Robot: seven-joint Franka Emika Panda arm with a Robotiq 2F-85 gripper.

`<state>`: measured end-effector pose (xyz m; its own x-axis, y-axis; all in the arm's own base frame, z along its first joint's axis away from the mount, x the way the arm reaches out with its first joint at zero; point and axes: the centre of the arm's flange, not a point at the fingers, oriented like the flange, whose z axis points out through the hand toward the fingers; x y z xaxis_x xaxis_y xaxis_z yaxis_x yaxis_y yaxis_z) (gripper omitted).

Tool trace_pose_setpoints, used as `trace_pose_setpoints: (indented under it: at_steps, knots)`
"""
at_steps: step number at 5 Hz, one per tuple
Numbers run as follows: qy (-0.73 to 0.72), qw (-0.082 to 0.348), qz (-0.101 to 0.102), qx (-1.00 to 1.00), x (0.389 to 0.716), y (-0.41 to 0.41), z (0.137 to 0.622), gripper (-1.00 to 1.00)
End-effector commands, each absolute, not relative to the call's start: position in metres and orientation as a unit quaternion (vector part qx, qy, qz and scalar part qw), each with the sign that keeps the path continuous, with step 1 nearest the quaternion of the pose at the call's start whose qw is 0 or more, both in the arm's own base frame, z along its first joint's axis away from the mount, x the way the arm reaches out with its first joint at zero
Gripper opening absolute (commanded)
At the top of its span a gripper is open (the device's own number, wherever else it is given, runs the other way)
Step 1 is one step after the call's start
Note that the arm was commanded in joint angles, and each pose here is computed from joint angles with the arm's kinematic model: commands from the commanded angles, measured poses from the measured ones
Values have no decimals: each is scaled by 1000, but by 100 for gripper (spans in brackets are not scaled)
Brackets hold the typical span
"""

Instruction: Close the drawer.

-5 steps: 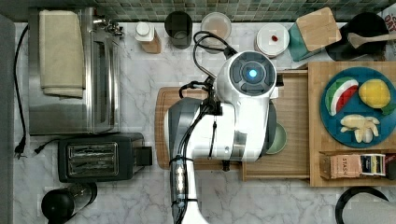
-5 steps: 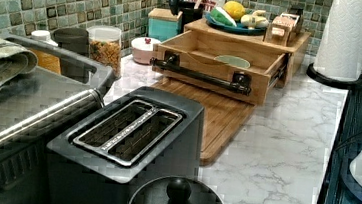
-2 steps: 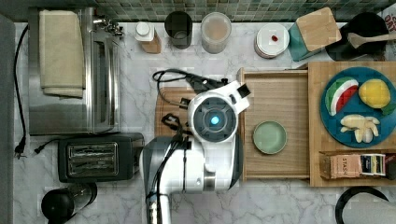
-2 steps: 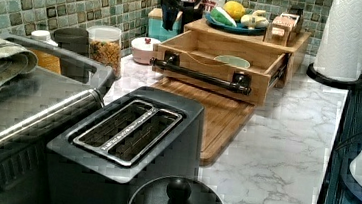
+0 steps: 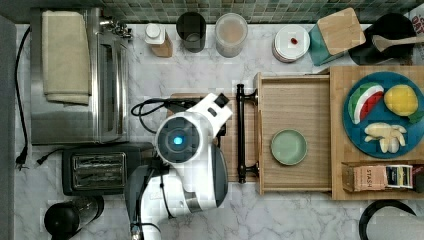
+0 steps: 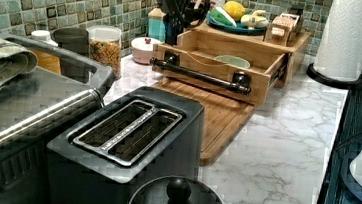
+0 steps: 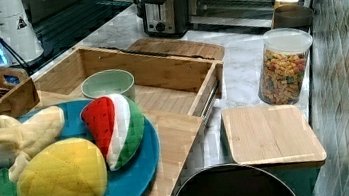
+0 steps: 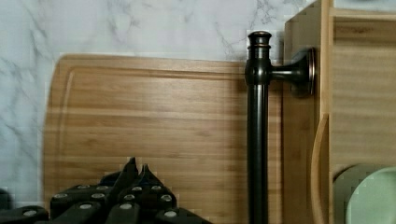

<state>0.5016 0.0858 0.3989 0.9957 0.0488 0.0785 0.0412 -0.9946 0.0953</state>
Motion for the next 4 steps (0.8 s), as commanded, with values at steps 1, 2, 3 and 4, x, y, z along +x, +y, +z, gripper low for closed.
trace_pose_setpoints:
  at_steps: [1, 2, 3, 4]
  knots:
    - [-21, 93, -19, 995, 516, 76, 347, -100]
    - [-23, 103, 11, 994, 508, 65, 331, -100]
    - [-22, 100, 32, 994, 507, 58, 329, -100]
    - [-40, 101, 28, 994, 521, 47, 322, -100]
